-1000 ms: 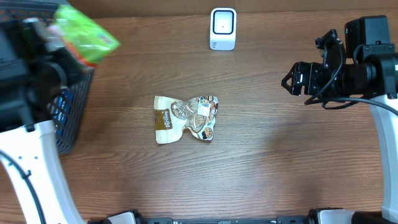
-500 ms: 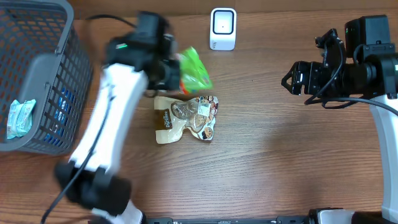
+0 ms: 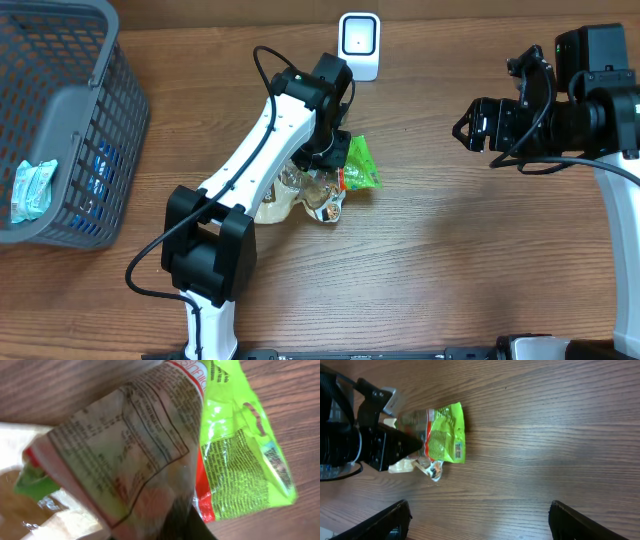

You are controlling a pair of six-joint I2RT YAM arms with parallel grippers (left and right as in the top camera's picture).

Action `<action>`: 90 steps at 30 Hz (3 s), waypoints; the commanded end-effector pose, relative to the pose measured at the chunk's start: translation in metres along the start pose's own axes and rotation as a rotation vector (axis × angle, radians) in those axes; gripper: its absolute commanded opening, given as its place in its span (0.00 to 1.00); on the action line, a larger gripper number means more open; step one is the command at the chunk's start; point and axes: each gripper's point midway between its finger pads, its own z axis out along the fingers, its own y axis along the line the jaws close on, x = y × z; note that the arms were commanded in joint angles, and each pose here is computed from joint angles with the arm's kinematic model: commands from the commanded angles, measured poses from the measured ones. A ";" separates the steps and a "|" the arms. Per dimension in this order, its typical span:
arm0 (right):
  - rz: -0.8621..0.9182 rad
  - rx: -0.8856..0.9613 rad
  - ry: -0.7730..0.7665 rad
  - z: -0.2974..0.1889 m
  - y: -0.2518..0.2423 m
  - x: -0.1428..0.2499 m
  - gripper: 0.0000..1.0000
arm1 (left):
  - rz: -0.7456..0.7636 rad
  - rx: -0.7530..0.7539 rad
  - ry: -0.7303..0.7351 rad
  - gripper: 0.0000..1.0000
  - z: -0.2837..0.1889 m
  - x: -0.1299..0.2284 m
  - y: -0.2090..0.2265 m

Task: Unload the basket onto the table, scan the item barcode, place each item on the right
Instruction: 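Grasp the green snack bag and place it beside the mushroom bag, then reach the left gripper into the basket toward the blue Oreo pack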

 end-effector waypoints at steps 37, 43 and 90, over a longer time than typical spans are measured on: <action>-0.009 -0.007 -0.007 0.000 0.002 -0.002 0.89 | -1.050 -0.335 -0.567 0.70 -0.302 0.147 0.377; -0.005 -0.004 0.015 0.007 0.000 -0.002 0.89 | -1.100 -0.266 -0.355 0.67 -0.219 0.141 0.422; -0.013 0.003 0.040 0.013 -0.003 -0.001 0.90 | -0.944 -0.125 -0.184 0.07 -0.115 0.052 0.438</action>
